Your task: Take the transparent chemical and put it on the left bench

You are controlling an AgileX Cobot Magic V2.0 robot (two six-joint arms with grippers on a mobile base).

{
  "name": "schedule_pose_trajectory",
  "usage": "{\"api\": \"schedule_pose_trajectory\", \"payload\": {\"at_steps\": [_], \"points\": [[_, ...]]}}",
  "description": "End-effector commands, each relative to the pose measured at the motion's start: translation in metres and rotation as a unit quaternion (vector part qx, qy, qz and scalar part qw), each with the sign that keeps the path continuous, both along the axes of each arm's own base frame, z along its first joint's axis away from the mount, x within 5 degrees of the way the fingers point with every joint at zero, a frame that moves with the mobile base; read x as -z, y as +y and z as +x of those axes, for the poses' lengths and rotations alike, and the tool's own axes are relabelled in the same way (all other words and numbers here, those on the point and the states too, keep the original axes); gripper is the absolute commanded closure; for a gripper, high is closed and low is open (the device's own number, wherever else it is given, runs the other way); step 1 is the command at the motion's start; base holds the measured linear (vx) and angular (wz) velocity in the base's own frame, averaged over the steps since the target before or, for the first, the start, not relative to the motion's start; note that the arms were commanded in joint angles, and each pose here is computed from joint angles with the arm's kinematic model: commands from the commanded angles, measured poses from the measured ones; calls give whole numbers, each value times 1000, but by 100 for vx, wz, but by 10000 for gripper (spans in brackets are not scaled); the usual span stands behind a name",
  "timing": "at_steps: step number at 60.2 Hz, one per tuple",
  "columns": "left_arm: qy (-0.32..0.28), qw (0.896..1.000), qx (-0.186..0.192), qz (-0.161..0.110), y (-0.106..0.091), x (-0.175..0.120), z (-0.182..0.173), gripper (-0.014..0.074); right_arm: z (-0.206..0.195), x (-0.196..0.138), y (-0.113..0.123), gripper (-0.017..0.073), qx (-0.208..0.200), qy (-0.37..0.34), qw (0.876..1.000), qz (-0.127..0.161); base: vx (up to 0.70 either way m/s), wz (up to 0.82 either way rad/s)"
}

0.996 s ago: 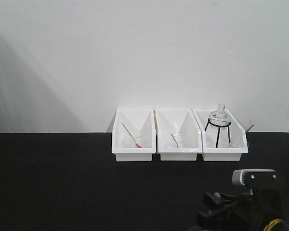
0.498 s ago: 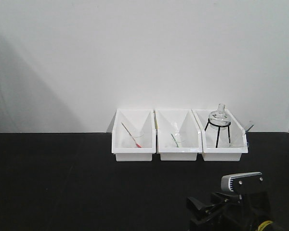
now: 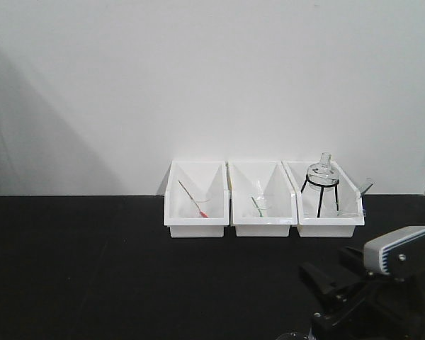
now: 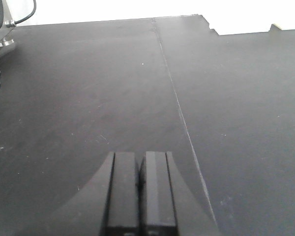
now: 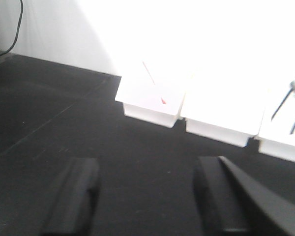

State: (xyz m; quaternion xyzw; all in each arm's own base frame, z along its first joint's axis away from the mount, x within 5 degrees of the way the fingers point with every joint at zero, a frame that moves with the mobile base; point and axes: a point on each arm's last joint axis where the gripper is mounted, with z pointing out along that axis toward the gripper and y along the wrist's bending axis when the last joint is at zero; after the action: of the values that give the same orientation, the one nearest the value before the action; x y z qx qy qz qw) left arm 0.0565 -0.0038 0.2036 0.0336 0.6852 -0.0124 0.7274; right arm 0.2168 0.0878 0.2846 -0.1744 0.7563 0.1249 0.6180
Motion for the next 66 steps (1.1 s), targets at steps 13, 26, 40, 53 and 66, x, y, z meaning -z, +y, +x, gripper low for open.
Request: {"api": "schedule_pose_trajectory", "payload": {"at_steps": [13, 26, 40, 53, 66], "points": [[-40, 999, 0, -7, 0, -3, -1, 597, -61, -54, -31, 571, 36, -49, 998, -1, 0, 0], [-40, 999, 0, -7, 0, -3, -1, 597, -86, -65, -42, 568, 47, -70, 996, 3, 0, 0], [-40, 999, 0, -7, 0, -3, -1, 597, -94, -70, -45, 566, 48, -86, 995, 10, 0, 0], [-40, 999, 0, -7, 0, -3, -1, 597, -94, -70, -45, 566, 47, -86, 995, 11, 0, 0], [-40, 999, 0, -7, 0, -3, -1, 597, -107, -54, -50, 566, 42, -103, 993, -26, 0, 0]]}}
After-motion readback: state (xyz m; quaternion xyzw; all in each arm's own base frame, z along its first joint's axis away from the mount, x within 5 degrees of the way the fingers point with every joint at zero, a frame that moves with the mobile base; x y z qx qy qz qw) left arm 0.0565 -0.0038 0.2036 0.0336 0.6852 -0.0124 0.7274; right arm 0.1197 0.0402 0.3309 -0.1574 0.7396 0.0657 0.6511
